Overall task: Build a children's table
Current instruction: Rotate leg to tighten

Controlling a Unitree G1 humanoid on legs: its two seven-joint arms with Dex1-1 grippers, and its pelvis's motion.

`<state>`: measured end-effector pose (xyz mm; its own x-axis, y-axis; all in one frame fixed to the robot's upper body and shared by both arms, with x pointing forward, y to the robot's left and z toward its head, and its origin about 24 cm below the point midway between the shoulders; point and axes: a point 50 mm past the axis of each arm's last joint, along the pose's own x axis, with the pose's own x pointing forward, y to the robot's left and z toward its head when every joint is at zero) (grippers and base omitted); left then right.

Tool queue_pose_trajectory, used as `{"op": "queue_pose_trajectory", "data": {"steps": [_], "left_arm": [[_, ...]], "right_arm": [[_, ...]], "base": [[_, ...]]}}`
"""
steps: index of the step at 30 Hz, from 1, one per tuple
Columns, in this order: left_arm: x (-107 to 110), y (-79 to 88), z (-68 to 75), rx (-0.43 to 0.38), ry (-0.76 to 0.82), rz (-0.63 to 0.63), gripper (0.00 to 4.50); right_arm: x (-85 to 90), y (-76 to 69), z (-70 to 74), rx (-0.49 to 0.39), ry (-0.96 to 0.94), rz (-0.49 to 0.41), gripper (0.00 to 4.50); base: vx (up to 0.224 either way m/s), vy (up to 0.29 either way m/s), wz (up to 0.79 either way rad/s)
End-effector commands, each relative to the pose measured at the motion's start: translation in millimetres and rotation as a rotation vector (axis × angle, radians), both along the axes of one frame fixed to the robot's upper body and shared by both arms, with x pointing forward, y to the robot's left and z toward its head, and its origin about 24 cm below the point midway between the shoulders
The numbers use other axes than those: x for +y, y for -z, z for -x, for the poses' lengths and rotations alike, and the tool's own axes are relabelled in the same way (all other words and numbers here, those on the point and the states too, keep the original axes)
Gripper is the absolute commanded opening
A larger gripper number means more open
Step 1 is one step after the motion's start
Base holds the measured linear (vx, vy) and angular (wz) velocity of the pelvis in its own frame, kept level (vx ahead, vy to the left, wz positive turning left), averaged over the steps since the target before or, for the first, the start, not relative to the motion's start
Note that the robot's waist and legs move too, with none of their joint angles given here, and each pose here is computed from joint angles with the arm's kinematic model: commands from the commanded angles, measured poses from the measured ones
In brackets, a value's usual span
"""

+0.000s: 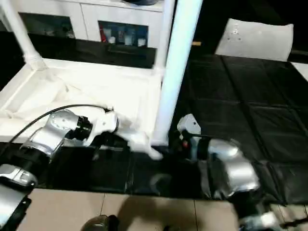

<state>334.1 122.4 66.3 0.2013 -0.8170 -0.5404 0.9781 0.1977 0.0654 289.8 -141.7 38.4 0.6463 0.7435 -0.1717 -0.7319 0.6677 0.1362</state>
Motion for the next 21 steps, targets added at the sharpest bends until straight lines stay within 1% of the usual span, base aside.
{"op": "queue_pose_trajectory", "data": {"steps": [1,3,4,6,8,9,10,12,13,14,15,16,17,18,19,20,21], "left_arm": [[-24.2,-7.4,-9.0,-0.043,-0.161,0.107,0.00],[-30.6,-8.1,-10.2,-0.039,-0.194,0.125,0.00],[-39.4,-10.5,-13.9,-0.056,-0.262,0.146,0.00],[-49.9,-14.5,-18.1,-0.072,-0.337,0.173,0.00],[-54.6,-16.7,-19.9,-0.076,-0.377,0.184,0.00],[-66.0,-21.5,-23.8,-0.110,-0.444,0.198,0.00],[-66.3,-21.6,-23.9,-0.112,-0.446,0.197,0.00],[-72.6,-24.0,-24.7,-0.142,-0.476,0.187,0.00],[-73.4,-23.7,-23.5,-0.149,-0.467,0.178,0.00],[-73.6,-21.7,-20.6,-0.142,-0.448,0.168,0.00],[-72.7,-20.3,-19.5,-0.139,-0.440,0.161,0.00],[-70.3,-18.1,-18.2,-0.139,-0.429,0.145,0.00],[-68.6,-16.6,-17.4,-0.139,-0.421,0.135,0.00],[-67.4,-15.6,-16.8,-0.139,-0.417,0.127,0.00],[-61.0,-11.8,-15.6,-0.129,-0.413,0.106,0.00],[-60.8,-11.7,-15.6,-0.129,-0.413,0.106,0.00],[-50.9,-8.2,-13.2,-0.120,-0.376,0.082,0.00]], "right_arm": [[28.3,14.7,1.7,0.076,0.060,-0.025,2.70],[35.2,16.3,-1.5,0.094,0.118,-0.043,2.70],[43.8,17.8,-8.4,0.123,0.225,-0.062,2.70],[54.5,17.0,-16.2,0.152,0.326,-0.092,2.69],[59.6,15.8,-19.3,0.164,0.369,-0.103,2.69],[70.2,11.0,-29.1,0.178,0.466,-0.118,2.68],[70.6,10.7,-29.4,0.178,0.468,-0.118,2.68],[78.9,4.5,-35.2,0.169,0.505,-0.127,2.68],[80.0,1.8,-36.0,0.156,0.504,-0.137,2.68],[80.8,-2.4,-36.0,0.140,0.494,-0.169,2.68],[79.8,-3.4,-35.7,0.133,0.493,-0.170,3.02],[77.7,-4.0,-35.4,0.124,0.492,-0.172,3.02],[76.1,-4.3,-35.2,0.118,0.492,-0.171,3.37],[75.1,-4.4,-35.3,0.114,0.494,-0.170,3.39],[68.4,-4.9,-34.4,0.094,0.491,-0.171,3.42],[68.2,-4.9,-34.4,0.093,0.491,-0.171,3.51],[54.5,-6.4,-32.6,0.061,0.486,-0.171,3.51]], "base": [[0.000,0.000,0.00],[-0.052,0.029,-0.10],[-0.091,0.045,-0.13],[-0.068,0.029,-0.08],[-0.029,0.021,-0.06],[-0.081,0.034,-0.03],[-0.081,0.034,-0.03],[-0.049,-0.063,0.20],[0.056,-0.106,-0.07],[0.098,-0.073,-0.22],[0.065,0.014,-0.26],[0.000,0.000,0.00],[0.000,0.000,0.00],[0.000,0.000,0.00],[0.000,0.000,0.00],[0.000,0.000,0.00],[0.000,0.000,0.00]]}}
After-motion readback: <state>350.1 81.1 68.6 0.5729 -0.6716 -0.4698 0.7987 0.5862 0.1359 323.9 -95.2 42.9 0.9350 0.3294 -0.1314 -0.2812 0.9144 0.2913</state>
